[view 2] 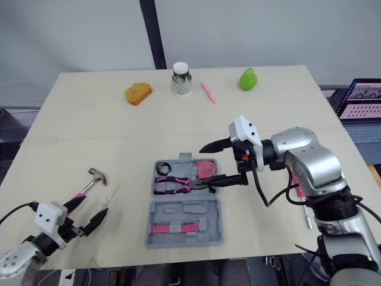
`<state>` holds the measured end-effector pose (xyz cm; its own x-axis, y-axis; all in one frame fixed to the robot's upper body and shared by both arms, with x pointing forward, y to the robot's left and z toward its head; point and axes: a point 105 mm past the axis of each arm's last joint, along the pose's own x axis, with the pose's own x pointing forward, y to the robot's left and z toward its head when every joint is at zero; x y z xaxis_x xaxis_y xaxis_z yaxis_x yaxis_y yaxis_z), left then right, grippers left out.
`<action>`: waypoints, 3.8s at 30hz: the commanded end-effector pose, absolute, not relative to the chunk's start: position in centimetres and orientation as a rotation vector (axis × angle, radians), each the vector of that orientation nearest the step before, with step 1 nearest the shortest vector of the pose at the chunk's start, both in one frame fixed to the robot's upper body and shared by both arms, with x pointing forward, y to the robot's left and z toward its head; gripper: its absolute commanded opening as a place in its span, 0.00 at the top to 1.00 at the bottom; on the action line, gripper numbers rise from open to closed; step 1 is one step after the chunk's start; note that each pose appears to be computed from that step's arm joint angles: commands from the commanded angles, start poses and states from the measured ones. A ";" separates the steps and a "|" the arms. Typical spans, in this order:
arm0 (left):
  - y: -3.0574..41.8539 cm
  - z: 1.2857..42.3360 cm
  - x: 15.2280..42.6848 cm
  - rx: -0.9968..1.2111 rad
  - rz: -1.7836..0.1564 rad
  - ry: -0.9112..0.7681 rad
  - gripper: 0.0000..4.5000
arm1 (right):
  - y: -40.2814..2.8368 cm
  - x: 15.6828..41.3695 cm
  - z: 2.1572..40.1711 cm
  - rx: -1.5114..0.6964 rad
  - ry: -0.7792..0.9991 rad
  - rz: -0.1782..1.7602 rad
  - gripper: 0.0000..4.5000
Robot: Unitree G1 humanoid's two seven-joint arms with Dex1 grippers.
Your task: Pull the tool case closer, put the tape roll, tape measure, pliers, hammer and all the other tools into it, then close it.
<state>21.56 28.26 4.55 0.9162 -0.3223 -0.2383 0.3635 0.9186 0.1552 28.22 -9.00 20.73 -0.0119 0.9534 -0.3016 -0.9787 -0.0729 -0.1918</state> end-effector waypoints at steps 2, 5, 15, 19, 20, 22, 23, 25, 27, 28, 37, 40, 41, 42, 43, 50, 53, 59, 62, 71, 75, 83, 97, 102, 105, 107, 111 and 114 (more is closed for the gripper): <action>28.1 4.1 21.9 0.192 -0.335 0.201 0.00 | -8.7 28.2 21.5 -0.469 0.026 1.609 0.01; 27.8 3.6 22.0 0.174 -0.342 0.216 0.00 | -8.7 28.4 21.5 -0.474 0.021 1.605 0.01; 28.5 1.5 21.8 0.155 -0.322 0.303 0.00 | -8.7 29.0 21.7 -0.472 0.006 1.575 0.01; 28.7 1.4 22.1 0.161 -0.324 0.309 0.00 | -8.6 29.1 21.7 -0.472 0.006 1.572 0.01; 28.7 1.4 22.1 0.161 -0.324 0.309 0.00 | -8.6 29.2 21.7 -0.472 0.006 1.572 0.01; 28.7 1.3 22.3 0.169 -0.329 0.310 0.00 | -8.6 29.2 21.7 -0.474 0.004 1.570 0.01; 28.8 1.2 22.4 0.172 -0.331 0.315 0.00 | -8.6 29.3 21.7 -0.473 0.002 1.569 0.01; 29.0 0.6 22.2 0.186 -0.337 0.335 0.00 | -8.7 29.3 21.7 -0.475 0.001 1.566 0.01; 29.1 0.3 22.1 0.185 -0.338 0.342 0.00 | -8.7 29.2 21.7 -0.476 0.001 1.564 0.01; 29.1 0.1 22.1 0.186 -0.341 0.348 0.00 | -8.8 29.2 21.8 -0.477 0.000 1.563 0.01; 29.1 -0.9 21.5 0.167 -0.360 0.384 0.00 | -9.0 29.2 21.9 -0.482 -0.007 1.551 0.01; 29.0 -1.5 21.1 0.145 -0.365 0.409 0.00 | -9.1 29.4 21.9 -0.484 -0.006 1.546 0.01; 29.0 -1.6 21.0 0.143 -0.365 0.412 0.00 | -9.1 29.4 21.9 -0.484 -0.007 1.545 0.01; 29.0 -1.7 20.9 0.142 -0.365 0.414 0.00 | -9.1 29.5 21.9 -0.483 -0.008 1.545 0.01; 29.0 -1.8 20.9 0.140 -0.365 0.416 0.00 | -9.1 29.5 22.0 -0.483 -0.008 1.544 0.01; 29.1 -2.1 20.7 0.119 -0.361 0.423 0.62 | -9.0 29.7 22.0 -0.491 -0.010 1.540 0.00; 29.2 -2.3 20.6 0.115 -0.357 0.426 0.95 | -9.0 29.7 22.0 -0.492 -0.012 1.540 0.00; 29.0 -1.8 20.7 0.136 -0.382 0.404 0.98 | -9.0 29.3 21.8 -0.481 -0.016 1.545 0.00; 28.2 0.7 21.5 0.180 -0.458 0.345 0.98 | -9.2 29.0 21.7 -0.463 -0.015 1.539 0.00; 24.3 9.3 23.4 0.349 -0.768 0.271 0.98 | -11.4 27.4 19.5 -0.443 0.076 1.488 0.00; 20.7 11.6 23.2 0.430 -0.975 0.305 0.98 | -12.8 27.0 18.1 -0.483 0.142 1.444 0.00; 15.8 12.5 22.6 0.495 -1.229 0.412 0.98 | -14.0 26.2 17.0 -0.532 0.200 1.397 0.00; 11.7 11.8 25.0 0.686 -1.250 0.503 0.98 | -14.2 24.9 16.4 -0.523 0.228 1.368 0.00; 10.6 11.6 25.2 0.679 -1.262 0.525 0.98 | -14.5 25.0 16.3 -0.524 0.237 1.353 0.00; 9.8 11.4 25.1 0.653 -1.271 0.549 0.98 | -14.7 25.1 16.3 -0.527 0.242 1.348 0.00; 9.0 11.3 25.2 0.631 -1.279 0.555 0.98 | -14.7 25.1 16.3 -0.534 0.246 1.347 0.00; 8.2 11.0 25.2 0.624 -1.293 0.574 0.98 | -14.7 25.2 16.4 -0.538 0.245 1.346 0.00; 8.0 10.2 25.5 0.643 -1.284 0.589 0.98 | -15.0 25.4 16.5 -0.546 0.251 1.335 0.00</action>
